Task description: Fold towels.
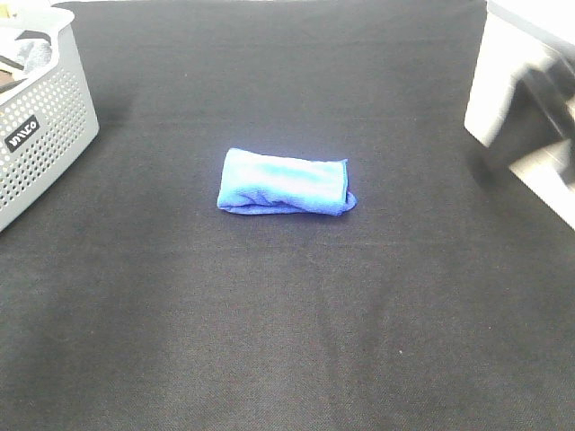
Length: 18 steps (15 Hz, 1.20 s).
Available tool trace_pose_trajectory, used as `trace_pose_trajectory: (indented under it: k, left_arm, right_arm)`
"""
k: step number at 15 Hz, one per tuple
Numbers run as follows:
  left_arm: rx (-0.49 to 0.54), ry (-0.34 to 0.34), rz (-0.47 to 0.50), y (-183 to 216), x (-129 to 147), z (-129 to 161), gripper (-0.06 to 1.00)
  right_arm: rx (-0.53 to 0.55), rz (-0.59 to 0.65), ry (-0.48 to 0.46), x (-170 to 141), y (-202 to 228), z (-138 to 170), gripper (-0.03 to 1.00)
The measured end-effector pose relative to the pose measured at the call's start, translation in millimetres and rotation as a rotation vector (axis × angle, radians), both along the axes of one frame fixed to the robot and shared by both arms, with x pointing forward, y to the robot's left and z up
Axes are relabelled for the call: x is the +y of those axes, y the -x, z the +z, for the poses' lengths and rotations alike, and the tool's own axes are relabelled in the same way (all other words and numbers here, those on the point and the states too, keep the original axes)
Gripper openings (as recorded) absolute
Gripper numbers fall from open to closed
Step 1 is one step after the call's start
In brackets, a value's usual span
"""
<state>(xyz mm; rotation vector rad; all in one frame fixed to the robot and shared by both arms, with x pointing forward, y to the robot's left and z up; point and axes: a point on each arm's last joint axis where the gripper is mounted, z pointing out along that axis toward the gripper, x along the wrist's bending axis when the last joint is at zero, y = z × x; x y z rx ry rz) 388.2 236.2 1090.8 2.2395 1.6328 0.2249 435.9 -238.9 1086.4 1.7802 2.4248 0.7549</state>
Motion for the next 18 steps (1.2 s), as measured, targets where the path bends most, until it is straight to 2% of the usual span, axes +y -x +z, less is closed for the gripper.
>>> trace_pose_trajectory:
  k: [2, 5, 7, 9, 10, 12, 18]
  left_arm:
    - [-0.080, 0.032, 0.000, 45, 18, -7, 0.75]
    - [-0.304, 0.122, 0.000, 108, 43, -14, 0.75]
    - [-0.471, 0.182, -0.009, 141, 56, -18, 0.75]
    - [-0.593, 0.197, -0.046, 161, 65, -24, 0.75]
    - [-0.632, 0.186, -0.074, 167, 67, -31, 0.75]
    - [-0.642, 0.172, -0.094, 166, 66, -33, 0.75]
    - [-0.704, 0.199, -0.120, 157, 61, -37, 0.75]
  right_arm:
    - [-0.035, -0.001, 0.010, -8, 44, -12, 0.94]
    - [-0.137, -0.001, -0.002, -19, 106, -30, 0.94]
    - [-0.274, -0.003, -0.017, -25, 141, -35, 0.94]
    - [-0.439, -0.027, -0.016, -32, 167, -33, 0.94]
    - [-0.529, -0.065, -0.012, -38, 180, -31, 0.94]
    - [-0.597, -0.123, 0.014, -45, 190, -31, 0.94]
    - [-0.612, -0.170, 0.069, -51, 189, -33, 0.94]
